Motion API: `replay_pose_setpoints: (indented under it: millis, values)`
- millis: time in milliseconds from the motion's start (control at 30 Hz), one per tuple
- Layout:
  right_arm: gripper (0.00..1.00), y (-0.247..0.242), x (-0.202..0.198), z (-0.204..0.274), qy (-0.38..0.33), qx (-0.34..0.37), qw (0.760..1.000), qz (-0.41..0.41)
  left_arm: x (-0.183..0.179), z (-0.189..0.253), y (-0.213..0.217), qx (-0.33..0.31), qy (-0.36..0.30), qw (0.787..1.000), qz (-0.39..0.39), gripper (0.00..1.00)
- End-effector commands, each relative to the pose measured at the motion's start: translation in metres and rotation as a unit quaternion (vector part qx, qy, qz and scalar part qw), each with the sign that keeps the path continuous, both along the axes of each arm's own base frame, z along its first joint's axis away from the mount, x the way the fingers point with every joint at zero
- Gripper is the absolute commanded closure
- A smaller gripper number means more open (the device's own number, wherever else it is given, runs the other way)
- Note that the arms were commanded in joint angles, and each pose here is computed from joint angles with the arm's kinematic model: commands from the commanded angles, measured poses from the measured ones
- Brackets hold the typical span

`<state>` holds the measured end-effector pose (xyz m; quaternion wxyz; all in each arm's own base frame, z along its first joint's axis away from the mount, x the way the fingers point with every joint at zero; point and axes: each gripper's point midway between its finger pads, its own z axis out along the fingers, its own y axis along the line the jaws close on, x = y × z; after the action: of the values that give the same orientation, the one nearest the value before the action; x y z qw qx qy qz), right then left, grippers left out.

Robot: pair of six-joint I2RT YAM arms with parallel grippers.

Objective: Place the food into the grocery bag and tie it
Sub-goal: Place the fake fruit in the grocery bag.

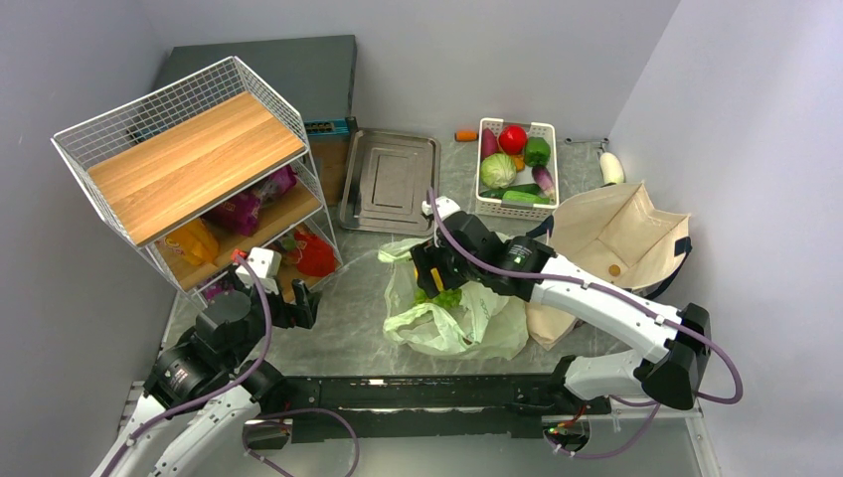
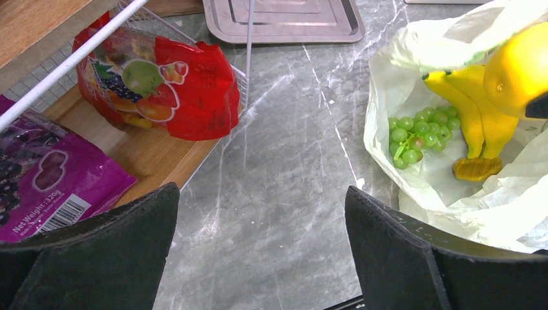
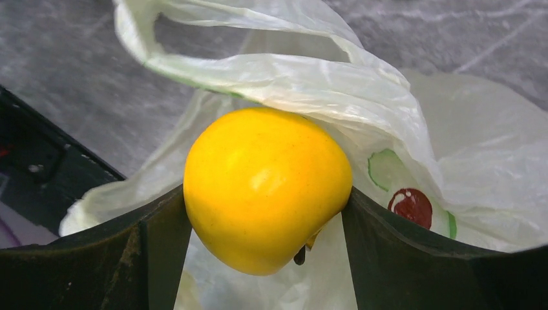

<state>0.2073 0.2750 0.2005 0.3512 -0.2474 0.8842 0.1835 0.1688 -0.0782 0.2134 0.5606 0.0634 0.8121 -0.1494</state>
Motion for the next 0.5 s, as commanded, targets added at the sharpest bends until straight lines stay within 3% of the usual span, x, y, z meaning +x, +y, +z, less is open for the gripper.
replay_pose_setpoints:
  millis: [0,233,467]
  values:
    - [0.45,-0.022,0.003,-0.006,-0.010,-0.039,0.999,-0.033,0.005,0.006,-0.003,-0.005,-0.013,1.000,-0.001,0.01]
    - [0.42,-0.038,-0.004,-0.014,0.001,-0.078,0.996,-0.031,0.005,0.006,-0.003,-0.004,-0.011,1.000,-0.002,0.01]
    - [0.30,-0.048,-0.021,-0.033,0.042,-0.108,0.993,-0.012,0.006,0.005,-0.004,-0.003,-0.009,1.000,-0.002,0.01]
